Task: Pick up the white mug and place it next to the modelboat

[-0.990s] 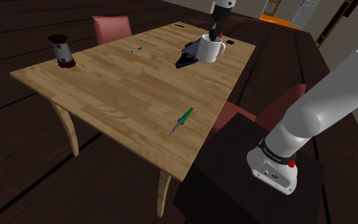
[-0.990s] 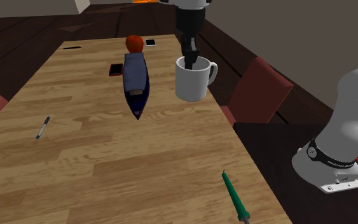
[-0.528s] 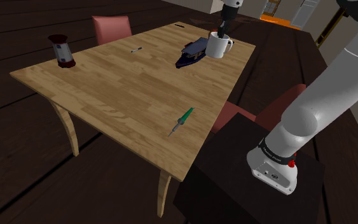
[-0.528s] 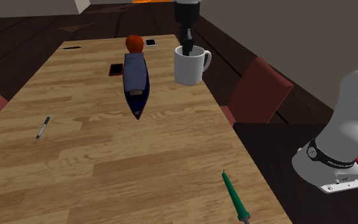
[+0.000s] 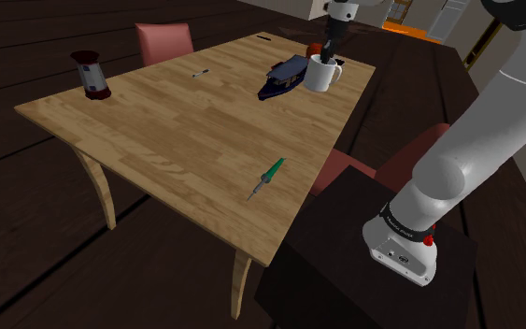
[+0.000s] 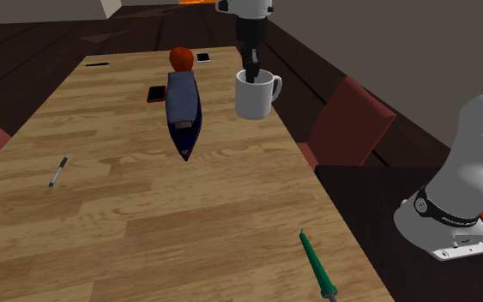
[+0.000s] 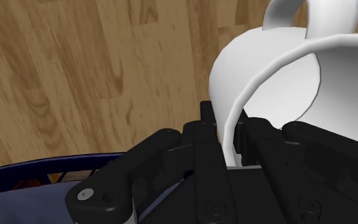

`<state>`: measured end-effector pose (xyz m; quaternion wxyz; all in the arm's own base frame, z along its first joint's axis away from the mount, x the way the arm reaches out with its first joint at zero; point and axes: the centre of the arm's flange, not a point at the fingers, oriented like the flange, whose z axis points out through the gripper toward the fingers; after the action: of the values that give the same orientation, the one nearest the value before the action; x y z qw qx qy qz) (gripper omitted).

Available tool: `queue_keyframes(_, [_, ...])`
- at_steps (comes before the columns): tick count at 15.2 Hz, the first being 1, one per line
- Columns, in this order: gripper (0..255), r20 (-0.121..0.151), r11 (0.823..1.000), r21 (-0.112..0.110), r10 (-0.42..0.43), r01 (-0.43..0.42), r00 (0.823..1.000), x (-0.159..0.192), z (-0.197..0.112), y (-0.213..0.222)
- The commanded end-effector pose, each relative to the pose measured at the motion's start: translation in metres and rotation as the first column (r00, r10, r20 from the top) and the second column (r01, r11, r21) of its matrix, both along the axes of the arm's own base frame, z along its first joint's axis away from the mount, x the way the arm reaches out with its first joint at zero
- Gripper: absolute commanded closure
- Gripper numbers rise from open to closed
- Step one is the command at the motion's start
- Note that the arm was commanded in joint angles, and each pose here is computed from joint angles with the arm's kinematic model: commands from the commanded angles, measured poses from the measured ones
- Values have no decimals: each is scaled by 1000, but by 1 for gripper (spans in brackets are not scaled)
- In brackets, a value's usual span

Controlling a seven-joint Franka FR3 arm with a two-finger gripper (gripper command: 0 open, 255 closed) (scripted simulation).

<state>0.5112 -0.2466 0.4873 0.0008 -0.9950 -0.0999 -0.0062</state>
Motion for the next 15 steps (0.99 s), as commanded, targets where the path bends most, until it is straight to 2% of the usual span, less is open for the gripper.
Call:
queue_keyframes(1, [255,1,1000,0,0,0,1000,0,-11,-1])
queue_keyframes(15, [255,1,1000,0,0,0,1000,0,-85,-1])
